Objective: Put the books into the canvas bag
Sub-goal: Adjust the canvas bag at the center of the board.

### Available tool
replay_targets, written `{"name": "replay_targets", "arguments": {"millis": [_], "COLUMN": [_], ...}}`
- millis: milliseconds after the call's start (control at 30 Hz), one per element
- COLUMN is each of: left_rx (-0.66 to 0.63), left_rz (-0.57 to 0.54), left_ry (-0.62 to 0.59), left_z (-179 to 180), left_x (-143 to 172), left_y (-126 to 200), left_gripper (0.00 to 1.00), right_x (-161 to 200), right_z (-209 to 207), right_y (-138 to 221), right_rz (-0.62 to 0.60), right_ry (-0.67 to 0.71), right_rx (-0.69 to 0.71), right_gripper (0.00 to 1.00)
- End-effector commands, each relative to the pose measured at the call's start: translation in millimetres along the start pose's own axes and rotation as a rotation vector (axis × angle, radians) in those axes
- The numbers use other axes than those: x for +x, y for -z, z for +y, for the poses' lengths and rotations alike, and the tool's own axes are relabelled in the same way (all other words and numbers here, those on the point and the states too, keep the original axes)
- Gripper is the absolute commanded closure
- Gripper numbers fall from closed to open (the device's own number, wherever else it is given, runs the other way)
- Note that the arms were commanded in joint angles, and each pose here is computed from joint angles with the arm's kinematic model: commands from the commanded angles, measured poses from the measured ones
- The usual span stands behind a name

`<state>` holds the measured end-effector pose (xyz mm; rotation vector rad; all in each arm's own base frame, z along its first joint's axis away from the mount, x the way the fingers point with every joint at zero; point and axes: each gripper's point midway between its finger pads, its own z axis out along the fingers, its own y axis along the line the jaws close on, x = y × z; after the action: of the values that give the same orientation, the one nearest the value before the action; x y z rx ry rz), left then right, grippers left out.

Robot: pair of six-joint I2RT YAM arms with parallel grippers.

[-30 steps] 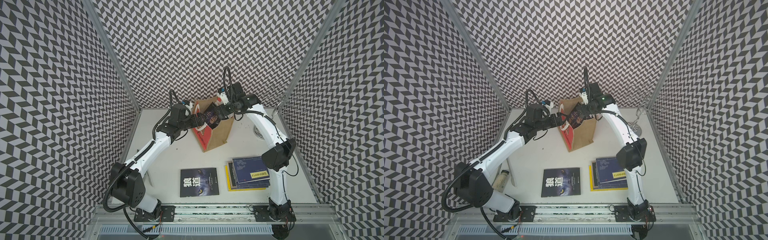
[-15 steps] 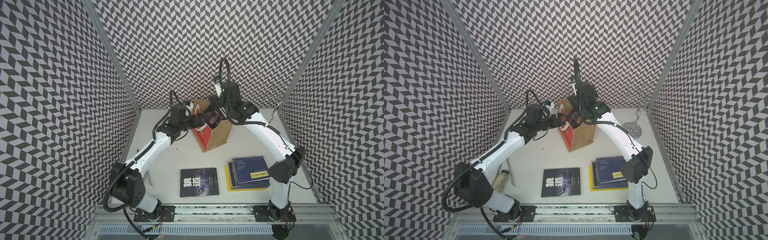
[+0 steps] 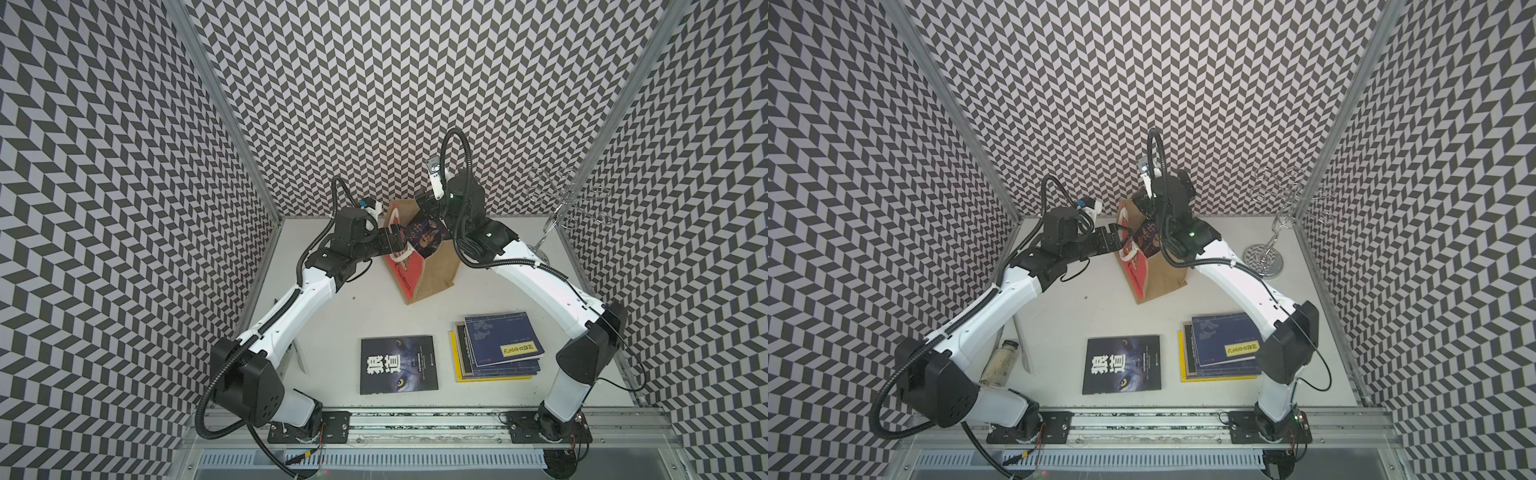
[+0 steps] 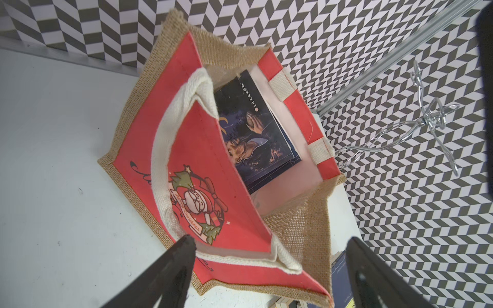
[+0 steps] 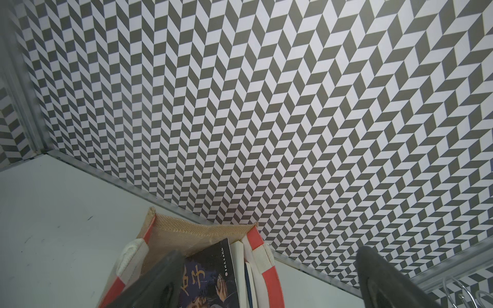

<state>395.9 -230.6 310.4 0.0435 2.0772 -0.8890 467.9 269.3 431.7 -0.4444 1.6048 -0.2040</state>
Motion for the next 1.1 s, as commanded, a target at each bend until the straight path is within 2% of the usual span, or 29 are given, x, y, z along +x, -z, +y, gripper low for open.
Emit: {"name": "replay_targets", "arguments": {"millis": [0, 233, 533, 667, 833, 967, 1067], "left_rx": [-0.038, -0.052, -0.068, -0.068, -0.095, -0.100, -0.095], "left_rz": [-0.019, 0.001, -0.006, -0.014, -0.015, -0.004, -0.003], "left_ry": [-0.012, -0.006, -0.024, -0.040, -0.063, -0.081, -0.095], "left_z": [5.2, 11.2, 15.0, 16.3, 24.0, 28.4, 29.0], "left_x": [-8.3, -9.1, -8.0, -6.2, 0.0, 7.1, 10.3], "left_y": [10.6, 9.2, 10.7, 12.3, 15.2, 14.5, 14.1], "left_gripper": [0.13, 0.13, 0.13, 0.13, 0.13, 0.13, 0.13], "right_x": [-18.9, 14.6, 50.6, 59.6, 76.0, 102.0, 113.1], "right_z": [5.3, 51.6, 80.0, 81.0, 60.5, 24.9, 17.1], "right_y": [1.0, -33.1, -27.7, -21.1, -20.6, -28.3, -29.1], "right_rz": [-0.013, 0.189, 0.308, 0.350, 0.419, 0.510, 0.539], "right_ry": [0.023, 0.153, 0.199, 0.138, -0.001, -0.123, -0.170], "right_rx": [0.007, -0.034, -0.158, -0.264, -0.380, -0.388, -0.416], "right_gripper": [0.01, 0.01, 0.00, 0.01, 0.00, 0.01, 0.01]}}
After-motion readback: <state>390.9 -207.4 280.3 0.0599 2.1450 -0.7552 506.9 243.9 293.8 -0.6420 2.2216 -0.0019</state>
